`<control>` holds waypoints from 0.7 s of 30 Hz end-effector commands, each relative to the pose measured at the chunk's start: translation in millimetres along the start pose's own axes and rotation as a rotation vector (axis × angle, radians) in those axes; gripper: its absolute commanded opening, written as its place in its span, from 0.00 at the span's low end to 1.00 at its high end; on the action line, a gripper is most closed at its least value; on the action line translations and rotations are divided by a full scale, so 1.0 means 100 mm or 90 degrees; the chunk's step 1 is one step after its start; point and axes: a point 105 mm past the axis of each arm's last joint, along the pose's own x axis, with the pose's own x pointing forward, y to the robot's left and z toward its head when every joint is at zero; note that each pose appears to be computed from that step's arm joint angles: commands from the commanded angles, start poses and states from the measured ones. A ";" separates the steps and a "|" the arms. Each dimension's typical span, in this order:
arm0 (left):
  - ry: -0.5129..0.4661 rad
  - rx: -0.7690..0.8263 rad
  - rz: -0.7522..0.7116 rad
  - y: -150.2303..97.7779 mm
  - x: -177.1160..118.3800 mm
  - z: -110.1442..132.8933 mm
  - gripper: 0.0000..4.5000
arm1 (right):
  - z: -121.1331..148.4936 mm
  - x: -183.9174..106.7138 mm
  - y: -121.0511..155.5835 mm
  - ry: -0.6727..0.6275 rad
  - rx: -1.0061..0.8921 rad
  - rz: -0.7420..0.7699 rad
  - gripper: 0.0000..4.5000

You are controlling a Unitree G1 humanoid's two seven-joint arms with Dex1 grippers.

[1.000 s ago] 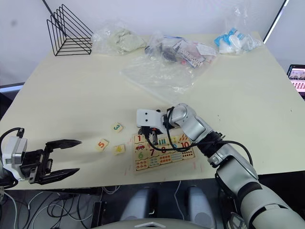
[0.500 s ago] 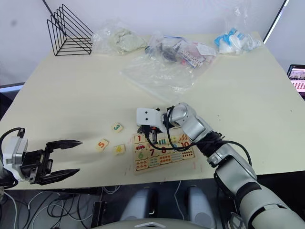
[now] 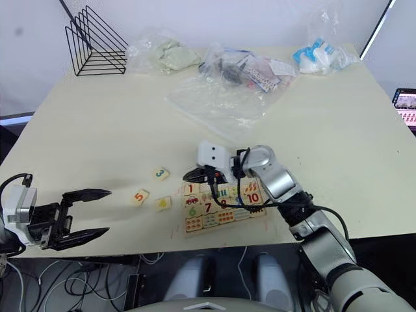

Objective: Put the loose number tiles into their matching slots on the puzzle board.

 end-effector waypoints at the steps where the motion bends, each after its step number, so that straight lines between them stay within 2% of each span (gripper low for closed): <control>1: 0.002 0.018 0.022 0.03 -0.04 0.02 1.00 | 0.17 -0.24 -0.03 -0.055 -0.006 -0.054 0.00; 4: 0.006 0.004 0.060 0.07 -0.05 -0.02 1.00 | 0.15 -0.42 -0.03 -0.066 0.002 -0.104 0.00; 9: 0.015 -0.012 0.129 0.14 -0.08 -0.11 1.00 | 0.06 -0.90 -0.03 -0.081 0.026 -0.244 0.00; 16: 0.020 -0.027 0.187 0.15 -0.09 -0.21 1.00 | -0.19 -1.57 0.17 -0.071 0.078 -0.397 0.00; 21: 0.048 -0.035 0.216 0.19 -0.10 -0.29 1.00 | -0.34 -2.01 0.38 -0.060 0.108 -0.474 0.51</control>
